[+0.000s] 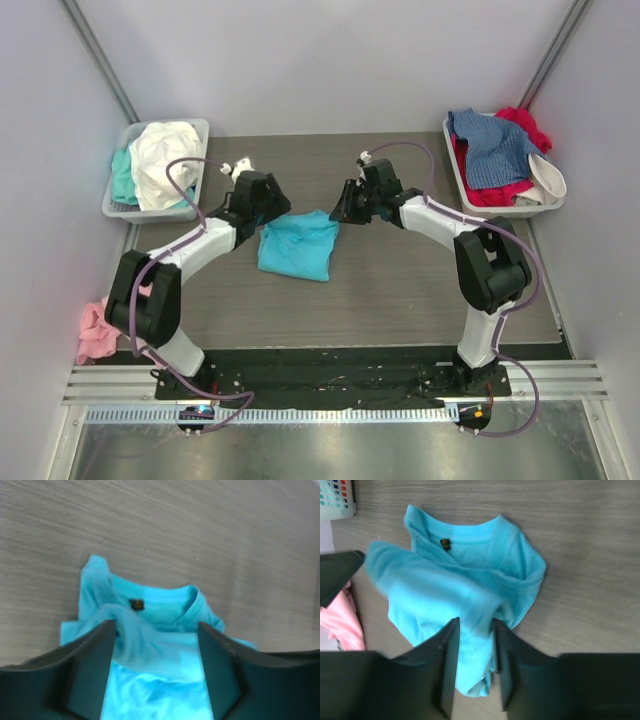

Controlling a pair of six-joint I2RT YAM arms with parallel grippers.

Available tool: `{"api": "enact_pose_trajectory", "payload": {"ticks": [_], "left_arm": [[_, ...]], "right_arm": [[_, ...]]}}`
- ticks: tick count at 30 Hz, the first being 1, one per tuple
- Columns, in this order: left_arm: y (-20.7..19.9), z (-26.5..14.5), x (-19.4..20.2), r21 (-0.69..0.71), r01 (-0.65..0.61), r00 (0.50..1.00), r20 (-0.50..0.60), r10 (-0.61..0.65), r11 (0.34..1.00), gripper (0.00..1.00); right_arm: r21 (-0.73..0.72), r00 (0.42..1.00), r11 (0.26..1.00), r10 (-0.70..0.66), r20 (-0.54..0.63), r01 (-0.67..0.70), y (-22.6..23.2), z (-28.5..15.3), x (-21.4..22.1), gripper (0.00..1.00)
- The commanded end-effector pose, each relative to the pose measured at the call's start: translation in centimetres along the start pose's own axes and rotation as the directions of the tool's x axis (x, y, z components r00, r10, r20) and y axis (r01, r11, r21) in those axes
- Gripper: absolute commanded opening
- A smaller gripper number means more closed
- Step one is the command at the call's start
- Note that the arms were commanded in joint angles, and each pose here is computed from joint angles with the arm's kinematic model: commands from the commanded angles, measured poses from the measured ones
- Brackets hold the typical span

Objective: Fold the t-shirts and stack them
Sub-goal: Fold the tshirt

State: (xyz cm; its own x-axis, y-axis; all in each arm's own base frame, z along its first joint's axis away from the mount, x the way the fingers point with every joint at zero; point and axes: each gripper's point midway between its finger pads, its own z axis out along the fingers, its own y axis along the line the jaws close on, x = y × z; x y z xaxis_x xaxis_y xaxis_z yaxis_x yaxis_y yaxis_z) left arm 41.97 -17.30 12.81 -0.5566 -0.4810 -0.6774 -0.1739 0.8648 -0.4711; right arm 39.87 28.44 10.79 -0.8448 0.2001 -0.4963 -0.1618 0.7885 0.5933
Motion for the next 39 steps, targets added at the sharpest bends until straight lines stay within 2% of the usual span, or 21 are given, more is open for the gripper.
{"api": "enact_pose_trajectory", "payload": {"ticks": [1, 3, 8, 12, 20, 25, 29, 39], "left_arm": [[-2.5, 1.9, -4.9, 0.092, 0.001, 0.997, 0.076, -0.008, 0.996, 0.77], [-1.5, 2.5, -6.4, 0.079, 0.008, 0.996, 0.088, -0.015, 0.997, 0.86], [-0.3, 0.4, -10.4, 0.076, 0.026, 0.985, 0.167, -0.038, 0.997, 0.92], [0.1, -1.5, -8.8, 0.094, 0.031, 0.991, 0.126, -0.043, 0.995, 0.93], [1.4, -4.2, -2.1, 0.186, 0.061, 0.998, 0.022, -0.066, 0.981, 0.93], [-1.9, -3.6, -0.9, 0.312, 0.044, 0.999, -0.016, -0.041, 0.949, 0.86], [-4.2, -1.9, -1.2, 0.37, 0.035, 0.999, -0.031, -0.025, 0.928, 0.81], [-6.9, 2.8, -1.2, 0.43, 0.078, 0.995, -0.096, -0.04, 0.9, 0.74]], "right_arm": [[-0.055, 0.992, 0.998, -0.007, 0.127, 0.014, 0.8, -0.2, -4.8, 0.47], [-0.037, 0.985, 0.999, -0.006, 0.173, 0.013, 0.2, -1.4, -6.0, 0.51], [0.036, 0.975, 0.999, -0.032, 0.218, 0.024, -1.8, -4.0, -5.7, 0.55], [0.021, 0.983, 0.999, -0.033, 0.182, 0.03, -1.9, -5.1, -3.6, 0.56], [-0.057, 0.995, 0.997, -0.044, 0.087, 0.05, -1.1, -5.6, -0.4, 0.56], [-0.224, 0.994, 0.969, -0.105, 0.002, 0.103, 2.4, -5.2, 1.7, 0.55], [-0.344, 0.991, 0.931, -0.132, -0.007, 0.122, 4.9, -5.7, 2.5, 0.55], [-0.467, 0.988, 0.88, -0.138, -0.071, 0.089, 6.7, -3.4, 3.4, 0.55]]}}
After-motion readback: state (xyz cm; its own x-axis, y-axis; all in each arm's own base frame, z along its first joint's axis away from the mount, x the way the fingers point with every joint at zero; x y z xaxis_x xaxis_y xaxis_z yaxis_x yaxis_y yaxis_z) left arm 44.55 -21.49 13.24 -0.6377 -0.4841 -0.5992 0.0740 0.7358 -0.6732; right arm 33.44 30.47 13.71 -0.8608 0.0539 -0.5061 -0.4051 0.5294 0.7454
